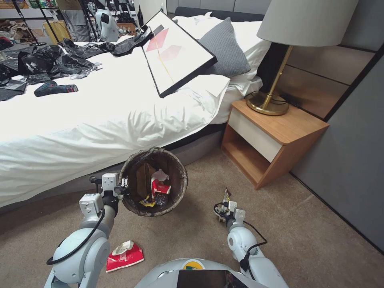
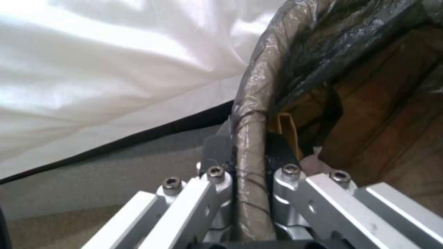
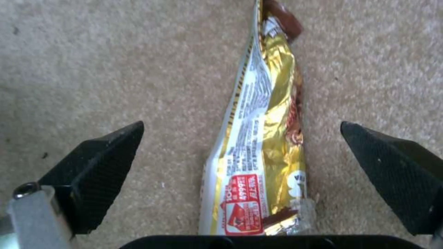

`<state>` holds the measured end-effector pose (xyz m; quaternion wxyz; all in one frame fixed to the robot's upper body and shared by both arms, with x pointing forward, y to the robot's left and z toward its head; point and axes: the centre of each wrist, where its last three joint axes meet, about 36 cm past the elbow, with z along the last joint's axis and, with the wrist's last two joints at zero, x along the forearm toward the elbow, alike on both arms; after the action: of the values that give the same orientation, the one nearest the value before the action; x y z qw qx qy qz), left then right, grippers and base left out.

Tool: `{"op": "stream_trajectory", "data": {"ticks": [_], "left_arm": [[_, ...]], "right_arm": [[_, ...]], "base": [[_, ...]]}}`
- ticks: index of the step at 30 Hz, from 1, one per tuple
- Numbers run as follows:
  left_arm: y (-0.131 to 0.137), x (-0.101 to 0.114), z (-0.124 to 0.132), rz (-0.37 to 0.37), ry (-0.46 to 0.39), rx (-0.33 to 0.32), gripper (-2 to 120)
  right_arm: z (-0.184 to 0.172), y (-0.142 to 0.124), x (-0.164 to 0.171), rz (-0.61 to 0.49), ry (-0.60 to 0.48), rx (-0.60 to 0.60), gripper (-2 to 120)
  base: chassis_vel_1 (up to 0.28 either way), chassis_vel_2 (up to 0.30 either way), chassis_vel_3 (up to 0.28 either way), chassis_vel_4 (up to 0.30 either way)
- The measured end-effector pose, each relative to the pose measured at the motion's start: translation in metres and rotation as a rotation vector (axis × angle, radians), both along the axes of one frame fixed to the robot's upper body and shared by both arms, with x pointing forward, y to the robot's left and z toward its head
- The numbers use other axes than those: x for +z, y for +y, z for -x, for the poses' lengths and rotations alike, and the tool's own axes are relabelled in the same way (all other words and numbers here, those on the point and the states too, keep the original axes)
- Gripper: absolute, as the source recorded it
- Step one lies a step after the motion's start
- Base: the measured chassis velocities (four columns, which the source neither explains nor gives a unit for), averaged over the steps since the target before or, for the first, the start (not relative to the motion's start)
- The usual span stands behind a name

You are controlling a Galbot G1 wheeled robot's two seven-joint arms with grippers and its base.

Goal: Pick up the trash bin, then pick up the garbage from the floor and place it into the trash bin.

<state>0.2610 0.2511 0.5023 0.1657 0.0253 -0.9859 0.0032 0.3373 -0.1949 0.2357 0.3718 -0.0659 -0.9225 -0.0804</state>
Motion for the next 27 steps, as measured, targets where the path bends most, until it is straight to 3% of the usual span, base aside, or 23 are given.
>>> {"op": "stream_trajectory", "data": {"ticks": [27], "left_arm": [[-0.002,-0.002,0.000,0.003,0.002,-0.008,5]], "right_arm": [[0.001,-0.003,-0.023,0.031,0.027,-0.006,100]], "base": [[0.000,0.000,0.000,0.000]]}}
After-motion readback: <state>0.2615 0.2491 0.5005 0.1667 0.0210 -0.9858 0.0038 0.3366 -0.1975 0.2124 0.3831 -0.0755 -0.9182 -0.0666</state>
